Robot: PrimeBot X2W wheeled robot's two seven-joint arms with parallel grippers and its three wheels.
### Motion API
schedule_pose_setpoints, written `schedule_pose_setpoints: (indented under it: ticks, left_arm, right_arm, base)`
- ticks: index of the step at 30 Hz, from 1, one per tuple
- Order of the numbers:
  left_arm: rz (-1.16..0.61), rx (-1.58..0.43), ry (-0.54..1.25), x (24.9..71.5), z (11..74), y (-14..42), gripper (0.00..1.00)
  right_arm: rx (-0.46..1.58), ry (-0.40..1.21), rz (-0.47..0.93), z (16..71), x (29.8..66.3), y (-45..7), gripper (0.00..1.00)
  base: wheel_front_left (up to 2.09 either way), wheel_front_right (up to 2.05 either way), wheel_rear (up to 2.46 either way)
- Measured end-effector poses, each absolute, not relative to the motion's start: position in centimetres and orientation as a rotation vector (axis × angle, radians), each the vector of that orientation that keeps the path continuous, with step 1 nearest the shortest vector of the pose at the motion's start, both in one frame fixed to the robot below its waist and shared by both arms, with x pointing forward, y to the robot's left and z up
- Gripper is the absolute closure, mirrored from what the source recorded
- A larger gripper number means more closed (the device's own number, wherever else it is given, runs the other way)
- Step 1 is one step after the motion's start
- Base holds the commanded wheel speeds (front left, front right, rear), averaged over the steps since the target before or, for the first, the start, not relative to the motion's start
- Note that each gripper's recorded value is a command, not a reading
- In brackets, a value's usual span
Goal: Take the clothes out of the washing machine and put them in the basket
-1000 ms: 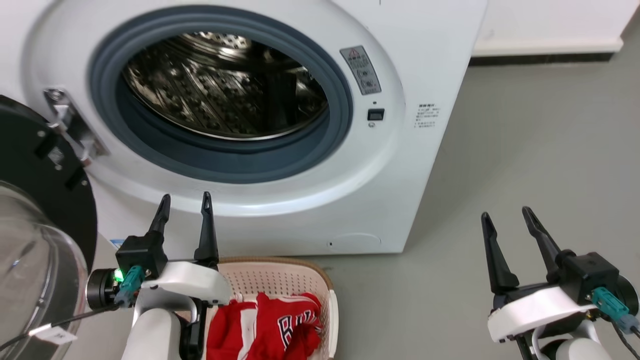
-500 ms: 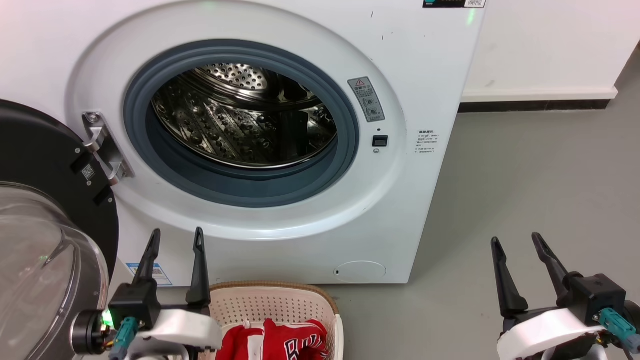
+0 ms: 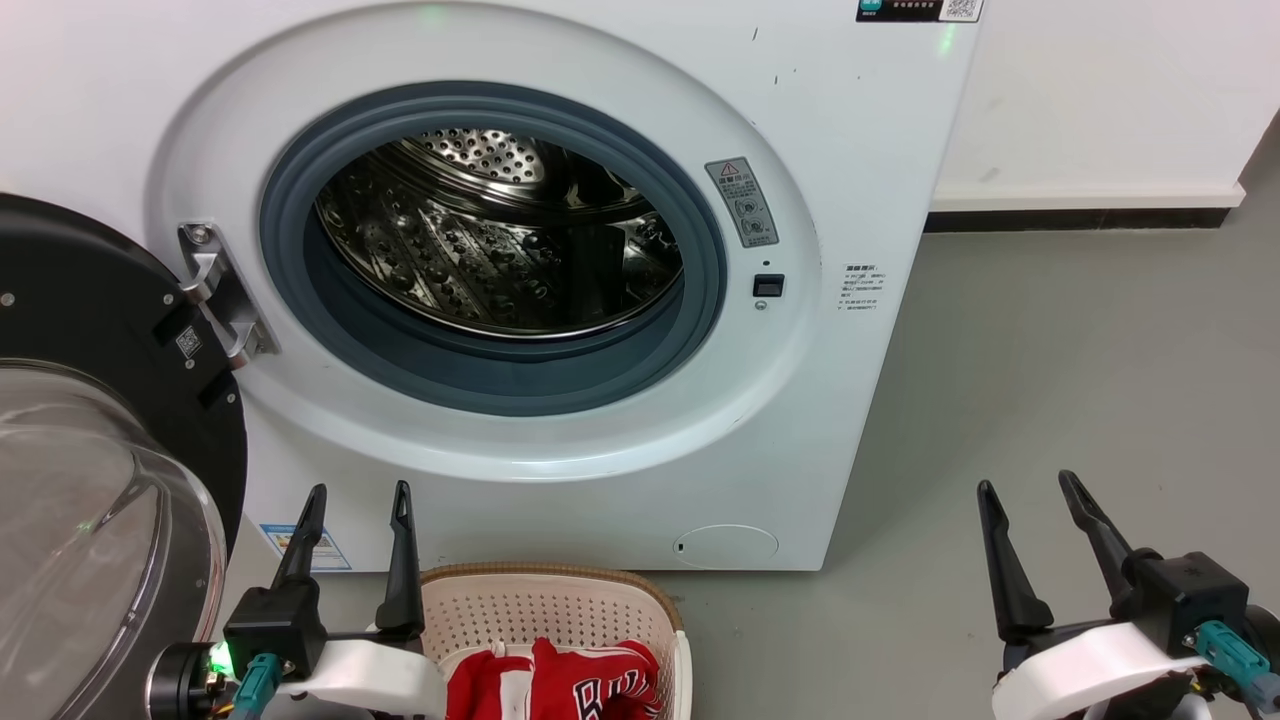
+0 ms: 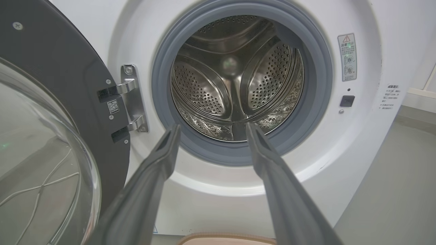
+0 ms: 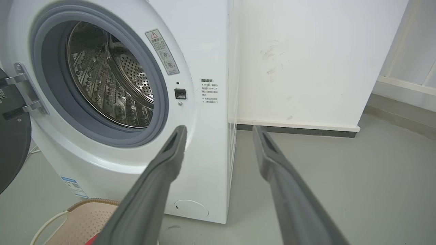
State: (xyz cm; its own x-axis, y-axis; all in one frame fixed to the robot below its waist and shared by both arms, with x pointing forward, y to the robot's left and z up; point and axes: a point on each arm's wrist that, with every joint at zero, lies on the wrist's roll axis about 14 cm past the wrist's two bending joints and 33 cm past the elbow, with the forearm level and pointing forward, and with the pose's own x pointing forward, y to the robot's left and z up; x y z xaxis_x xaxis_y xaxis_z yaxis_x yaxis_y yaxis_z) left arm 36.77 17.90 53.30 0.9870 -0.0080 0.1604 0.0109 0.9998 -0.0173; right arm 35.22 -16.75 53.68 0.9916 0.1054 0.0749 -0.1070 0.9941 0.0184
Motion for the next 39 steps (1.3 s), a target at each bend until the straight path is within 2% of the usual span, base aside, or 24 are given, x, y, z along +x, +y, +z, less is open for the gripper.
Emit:
schedule_pose_setpoints:
  ticks: [8,9,17,39]
  left_arm:
    - [-0.007,-0.010,-0.158,36.8,53.2,18.1,0.00]
    - [-0.007,-0.013,-0.152,36.8,53.1,18.1,1.00]
    - [0.028,-0.123,-0.053,36.5,50.6,18.9,1.00]
    - [0.069,-0.534,0.007,36.9,49.6,19.6,1.00]
  right_arm:
    - [0.025,-0.069,0.105,53.6,35.2,-16.8,0.00]
    - [0.026,-0.064,0.105,53.4,35.2,-16.8,1.00]
    - [0.145,-0.014,0.098,51.8,34.8,-16.9,1.00]
    - [0.548,0.013,0.066,51.1,35.8,-17.7,1.00]
  base:
    - [0.00,0.00,0.00]
    - [0.00,0.00,0.00]
    - [0.00,0.00,0.00]
    - [0.00,0.00,0.00]
